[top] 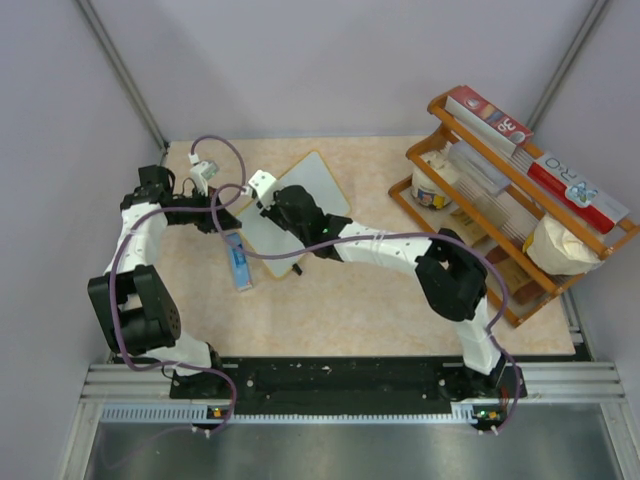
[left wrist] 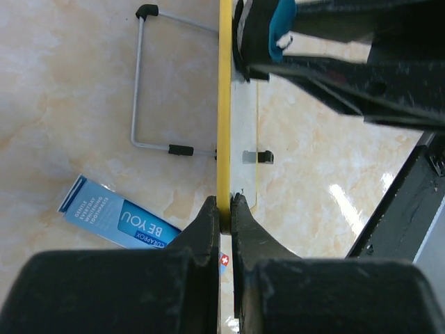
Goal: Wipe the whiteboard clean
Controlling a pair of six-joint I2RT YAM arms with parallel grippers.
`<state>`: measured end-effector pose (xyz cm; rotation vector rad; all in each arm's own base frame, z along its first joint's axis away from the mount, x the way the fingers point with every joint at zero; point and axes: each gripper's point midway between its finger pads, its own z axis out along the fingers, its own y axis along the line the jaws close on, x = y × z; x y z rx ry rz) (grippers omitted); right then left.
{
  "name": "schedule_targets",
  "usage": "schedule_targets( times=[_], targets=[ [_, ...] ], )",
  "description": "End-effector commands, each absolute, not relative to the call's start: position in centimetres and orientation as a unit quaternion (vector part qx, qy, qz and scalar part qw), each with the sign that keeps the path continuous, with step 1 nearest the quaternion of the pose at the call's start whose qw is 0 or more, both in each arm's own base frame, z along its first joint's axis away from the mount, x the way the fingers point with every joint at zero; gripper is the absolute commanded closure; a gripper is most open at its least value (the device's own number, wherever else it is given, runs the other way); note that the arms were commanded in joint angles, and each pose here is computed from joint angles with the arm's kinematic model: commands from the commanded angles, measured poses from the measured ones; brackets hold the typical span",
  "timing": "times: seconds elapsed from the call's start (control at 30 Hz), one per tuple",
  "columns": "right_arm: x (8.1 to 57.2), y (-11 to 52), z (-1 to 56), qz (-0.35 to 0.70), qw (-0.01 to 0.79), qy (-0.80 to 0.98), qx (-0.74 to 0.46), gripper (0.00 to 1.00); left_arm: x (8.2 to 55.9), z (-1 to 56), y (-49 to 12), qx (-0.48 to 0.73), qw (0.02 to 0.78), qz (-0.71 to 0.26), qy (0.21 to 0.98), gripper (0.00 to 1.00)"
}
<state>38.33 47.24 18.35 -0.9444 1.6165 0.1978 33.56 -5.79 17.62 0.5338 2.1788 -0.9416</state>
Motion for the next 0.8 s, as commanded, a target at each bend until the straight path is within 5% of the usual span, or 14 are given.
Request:
schedule_targets(
  times=[0.0, 0.4, 0.77],
  targets=[
    [44.2, 43.1, 18.9, 0.048, 0.607, 0.715, -0.344, 1.0, 31.9, 16.1, -6.3, 0.241, 0.324, -0.35, 0.845, 1.0],
    [47.9, 35.7, 17.4, 0.016, 0.6, 0.745, -0.292, 1.0, 32.0, 16.1, -6.0, 0.244, 0.324, -0.345, 0.847, 1.0],
    [42.8, 31.6, 19.4, 0.05, 0.57, 0.758, -0.313, 1.0, 33.0, 16.8, -5.1, 0.255, 0.324, -0.318, 0.854, 1.0]
  ],
)
